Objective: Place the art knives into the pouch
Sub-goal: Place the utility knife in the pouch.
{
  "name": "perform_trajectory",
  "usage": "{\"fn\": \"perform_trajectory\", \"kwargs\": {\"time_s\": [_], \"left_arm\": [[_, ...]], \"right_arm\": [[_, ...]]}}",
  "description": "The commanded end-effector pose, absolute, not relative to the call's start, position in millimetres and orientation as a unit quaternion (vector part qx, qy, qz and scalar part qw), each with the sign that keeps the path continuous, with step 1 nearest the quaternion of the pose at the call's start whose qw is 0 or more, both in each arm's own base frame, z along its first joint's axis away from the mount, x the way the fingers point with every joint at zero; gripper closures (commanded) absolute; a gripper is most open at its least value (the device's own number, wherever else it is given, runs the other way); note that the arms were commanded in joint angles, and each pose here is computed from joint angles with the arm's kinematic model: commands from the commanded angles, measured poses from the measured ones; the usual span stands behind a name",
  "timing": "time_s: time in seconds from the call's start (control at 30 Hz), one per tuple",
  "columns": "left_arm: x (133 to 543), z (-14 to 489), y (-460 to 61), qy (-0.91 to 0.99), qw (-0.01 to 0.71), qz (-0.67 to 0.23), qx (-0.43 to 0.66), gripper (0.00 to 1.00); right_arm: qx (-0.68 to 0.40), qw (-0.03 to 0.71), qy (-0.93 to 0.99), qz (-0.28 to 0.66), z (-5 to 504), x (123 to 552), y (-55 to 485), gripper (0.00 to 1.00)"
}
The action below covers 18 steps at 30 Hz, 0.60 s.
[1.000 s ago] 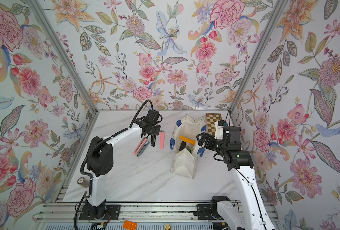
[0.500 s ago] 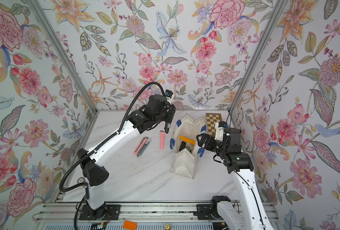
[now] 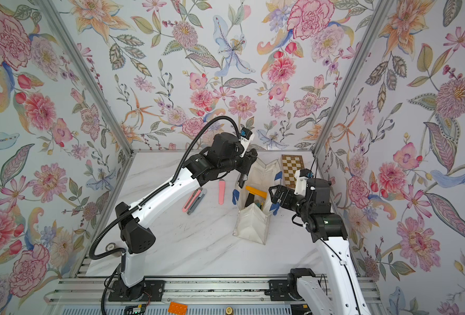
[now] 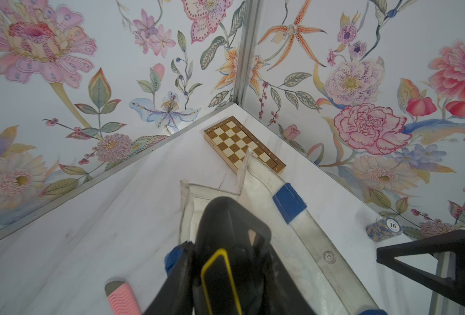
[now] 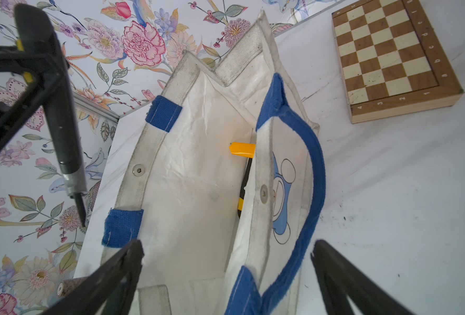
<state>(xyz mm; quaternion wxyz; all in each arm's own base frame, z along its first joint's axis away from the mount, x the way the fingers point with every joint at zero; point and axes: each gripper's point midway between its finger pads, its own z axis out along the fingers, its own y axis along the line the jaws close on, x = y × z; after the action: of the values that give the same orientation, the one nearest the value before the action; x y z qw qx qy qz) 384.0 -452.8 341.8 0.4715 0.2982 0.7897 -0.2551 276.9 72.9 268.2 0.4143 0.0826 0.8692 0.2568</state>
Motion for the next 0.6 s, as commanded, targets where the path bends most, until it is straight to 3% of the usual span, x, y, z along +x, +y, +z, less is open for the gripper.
{"fn": "perform_trajectory", "kwargs": {"time_s": [0.0,0.1,0.2,0.4,0.57], "left_arm": [[381.0,338.9,-476.1,0.779,0.463,-0.291,0.308,0.84],[382.8,324.4,-483.7,0.784,0.452,-0.289,0.314,0.81],[384.3,313.6,-488.4,0.788,0.443,-0.288,0.316,0.67],[382.5,314.7,-490.0,0.784,0.445,-0.285,0.325,0.02],[385.0,328.2,-473.3,0.783,0.469,-0.258,0.317,0.01]], "right_arm": [[0.087,0.413,0.867,0.266,266.0,273.9,73.8,0.01],[0.087,0.410,0.867,0.268,264.8,272.9,74.5,0.01],[0.089,0.410,0.868,0.267,264.0,272.9,73.9,0.01],[0.079,0.418,0.865,0.266,270.2,272.8,74.6,0.01],[0.071,0.420,0.871,0.246,276.4,274.1,72.8,0.01]]}}
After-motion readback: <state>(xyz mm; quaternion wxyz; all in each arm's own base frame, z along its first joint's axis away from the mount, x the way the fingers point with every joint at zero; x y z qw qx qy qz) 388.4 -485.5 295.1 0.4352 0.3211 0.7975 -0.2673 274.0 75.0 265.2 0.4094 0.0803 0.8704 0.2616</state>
